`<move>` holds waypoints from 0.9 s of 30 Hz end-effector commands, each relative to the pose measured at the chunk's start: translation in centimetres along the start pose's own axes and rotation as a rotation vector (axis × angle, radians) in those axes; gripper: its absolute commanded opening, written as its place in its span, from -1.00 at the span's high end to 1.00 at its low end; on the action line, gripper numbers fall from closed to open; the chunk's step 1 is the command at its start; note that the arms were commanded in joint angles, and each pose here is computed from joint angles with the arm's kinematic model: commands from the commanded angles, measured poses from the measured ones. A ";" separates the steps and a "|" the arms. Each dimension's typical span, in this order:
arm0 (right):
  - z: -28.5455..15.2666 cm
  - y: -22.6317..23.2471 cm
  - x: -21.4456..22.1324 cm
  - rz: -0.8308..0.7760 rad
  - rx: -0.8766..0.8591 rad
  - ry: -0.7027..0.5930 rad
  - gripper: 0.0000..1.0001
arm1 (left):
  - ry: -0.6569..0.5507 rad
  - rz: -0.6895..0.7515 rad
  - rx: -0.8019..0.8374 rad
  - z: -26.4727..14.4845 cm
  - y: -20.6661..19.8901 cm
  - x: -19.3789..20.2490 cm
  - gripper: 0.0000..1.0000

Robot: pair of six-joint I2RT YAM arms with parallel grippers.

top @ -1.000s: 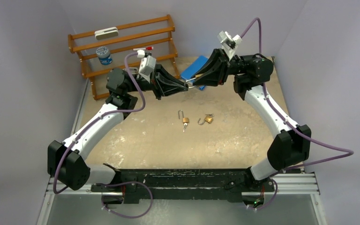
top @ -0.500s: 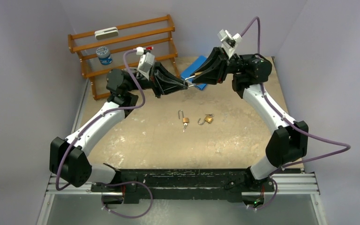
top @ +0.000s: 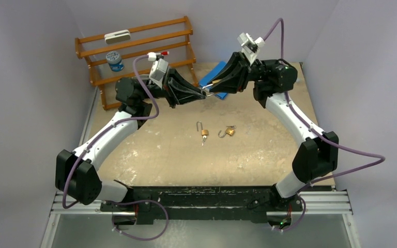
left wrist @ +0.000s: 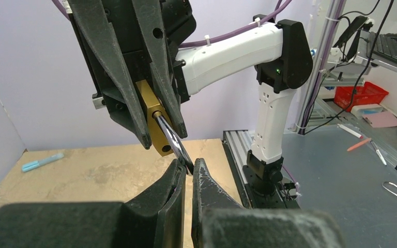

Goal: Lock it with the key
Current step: Lock the lock.

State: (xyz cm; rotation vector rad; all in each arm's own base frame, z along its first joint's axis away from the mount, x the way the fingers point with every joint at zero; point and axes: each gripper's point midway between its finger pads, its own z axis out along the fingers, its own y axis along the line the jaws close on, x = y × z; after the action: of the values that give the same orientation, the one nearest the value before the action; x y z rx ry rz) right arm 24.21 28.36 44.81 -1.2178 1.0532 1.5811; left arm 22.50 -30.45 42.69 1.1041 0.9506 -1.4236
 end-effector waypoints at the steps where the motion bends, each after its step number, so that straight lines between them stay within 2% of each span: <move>1: 3.5 1.6 -2.0 -0.057 -0.070 -0.095 1.00 | -0.076 0.030 -0.029 1.6 0.9 -0.9 1.00; 11: 5.3 2.0 -1.6 -0.042 -0.106 -0.110 1.00 | -0.081 0.030 -0.057 1.9 2.3 0.4 1.00; 14: 5.2 2.3 -1.4 -0.036 -0.108 -0.092 1.00 | -0.056 0.037 -0.056 1.6 2.2 0.7 1.00; 20: 4.4 4.1 -1.6 -0.057 -0.118 -0.059 1.00 | 0.051 0.102 -0.160 -0.2 3.4 1.4 1.00; 27: 3.7 5.0 -2.4 -0.081 -0.105 -0.050 1.00 | 0.063 0.110 -0.166 -0.8 3.1 1.0 1.00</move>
State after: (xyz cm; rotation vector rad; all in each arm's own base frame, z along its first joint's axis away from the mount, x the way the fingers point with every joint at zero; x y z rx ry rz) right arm 22.96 29.44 44.81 -1.2650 1.0341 1.6012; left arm 22.55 -29.62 42.06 1.1672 0.9405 -1.2791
